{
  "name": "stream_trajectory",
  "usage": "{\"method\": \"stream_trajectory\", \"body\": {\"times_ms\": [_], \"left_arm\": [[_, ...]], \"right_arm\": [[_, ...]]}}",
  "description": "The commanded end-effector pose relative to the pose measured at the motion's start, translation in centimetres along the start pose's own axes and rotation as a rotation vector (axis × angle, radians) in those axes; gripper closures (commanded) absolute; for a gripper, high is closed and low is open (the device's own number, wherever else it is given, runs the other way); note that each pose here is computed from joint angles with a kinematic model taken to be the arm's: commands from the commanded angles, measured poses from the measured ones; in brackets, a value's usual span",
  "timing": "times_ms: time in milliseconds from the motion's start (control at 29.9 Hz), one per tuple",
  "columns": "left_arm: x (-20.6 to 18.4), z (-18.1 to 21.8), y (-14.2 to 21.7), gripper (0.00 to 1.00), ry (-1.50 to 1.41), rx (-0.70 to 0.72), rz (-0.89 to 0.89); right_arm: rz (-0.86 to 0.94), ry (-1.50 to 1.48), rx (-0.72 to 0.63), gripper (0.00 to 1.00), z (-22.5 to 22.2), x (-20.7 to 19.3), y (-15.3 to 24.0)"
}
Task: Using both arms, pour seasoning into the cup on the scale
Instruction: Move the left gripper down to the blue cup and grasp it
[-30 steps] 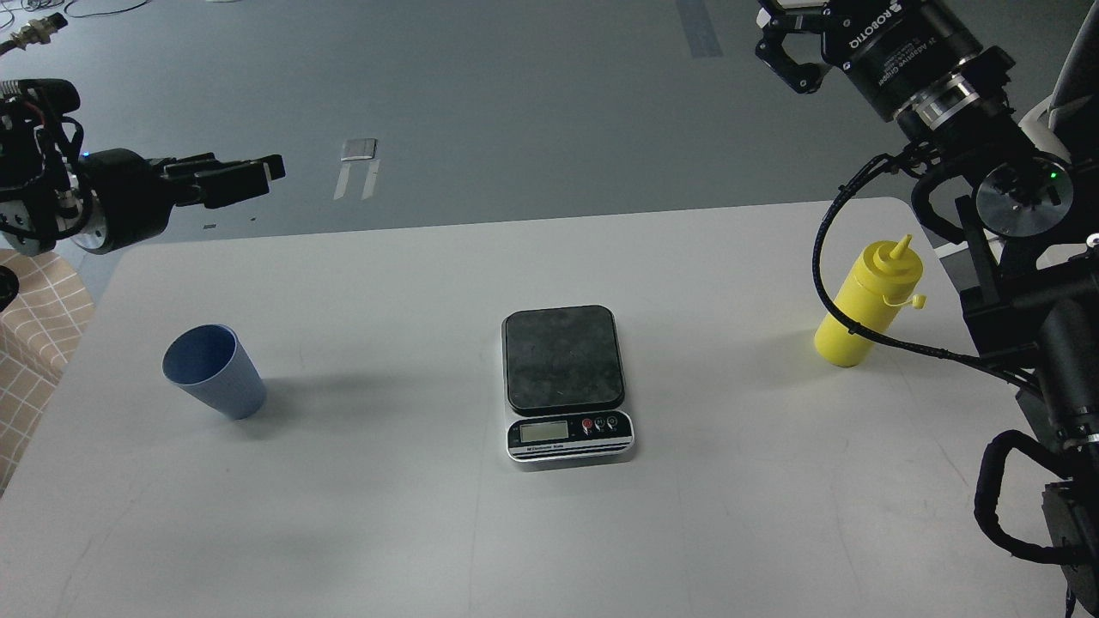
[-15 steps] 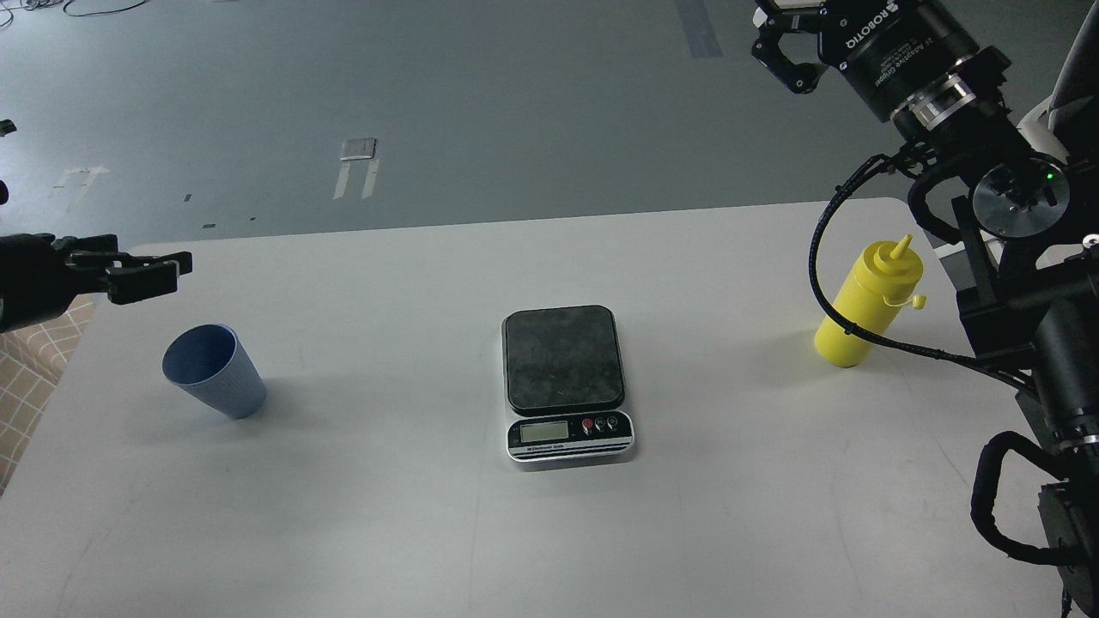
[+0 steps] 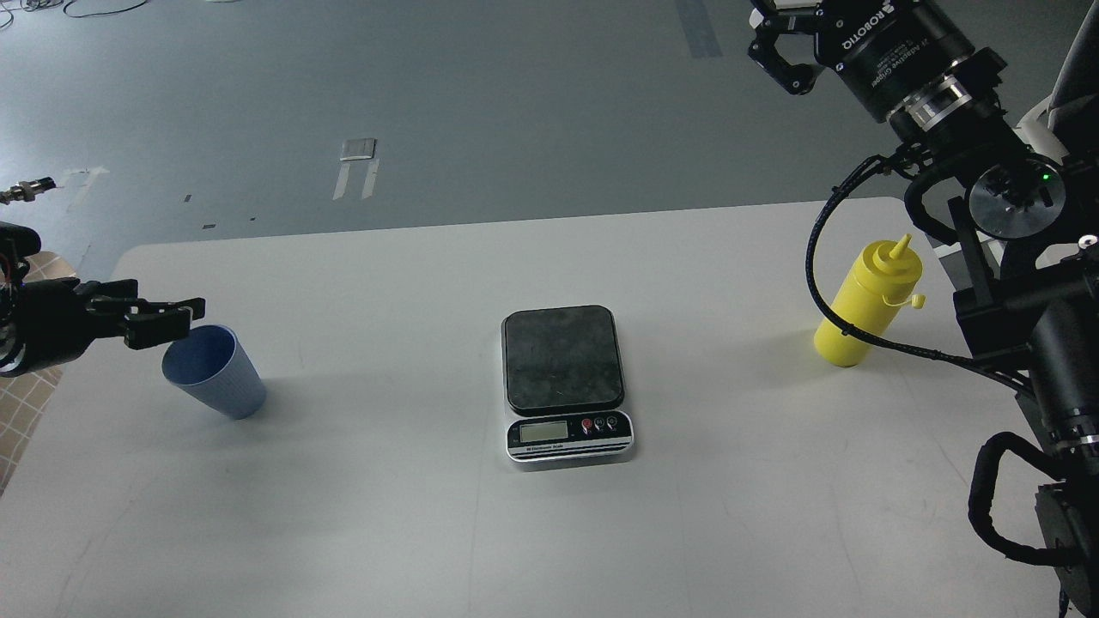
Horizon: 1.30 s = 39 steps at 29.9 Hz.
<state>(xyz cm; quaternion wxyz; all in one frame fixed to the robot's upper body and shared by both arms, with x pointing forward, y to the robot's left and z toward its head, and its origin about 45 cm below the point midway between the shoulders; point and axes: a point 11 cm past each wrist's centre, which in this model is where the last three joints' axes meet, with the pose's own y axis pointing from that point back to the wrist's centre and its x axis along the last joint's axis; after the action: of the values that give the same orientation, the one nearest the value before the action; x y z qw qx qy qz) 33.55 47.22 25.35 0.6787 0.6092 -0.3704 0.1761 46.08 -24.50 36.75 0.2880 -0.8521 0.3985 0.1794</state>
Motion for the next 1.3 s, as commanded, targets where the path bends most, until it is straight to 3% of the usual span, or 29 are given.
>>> {"method": "stream_trajectory", "body": {"times_ms": [0,668,1002,1269], "left_arm": [[-0.7,-0.1,-0.1,0.08,0.002,0.007,-0.013],[-2.8,-0.9,-1.6,0.08,0.053,0.026,-0.034],[-3.1,-1.0,-2.2,0.24,0.068,0.026,-0.037],[-3.4,-1.0,-2.4,0.42,0.095,0.023,-0.048]], "right_arm": [[0.001,-0.001,0.000,0.00,0.0,0.0,0.0],[0.003,-0.002,0.000,0.00,0.1,0.1,0.0],[0.003,-0.002,0.000,0.00,0.1,0.1,0.0],[0.005,-0.003,-0.001,0.00,0.1,0.2,0.1]]}}
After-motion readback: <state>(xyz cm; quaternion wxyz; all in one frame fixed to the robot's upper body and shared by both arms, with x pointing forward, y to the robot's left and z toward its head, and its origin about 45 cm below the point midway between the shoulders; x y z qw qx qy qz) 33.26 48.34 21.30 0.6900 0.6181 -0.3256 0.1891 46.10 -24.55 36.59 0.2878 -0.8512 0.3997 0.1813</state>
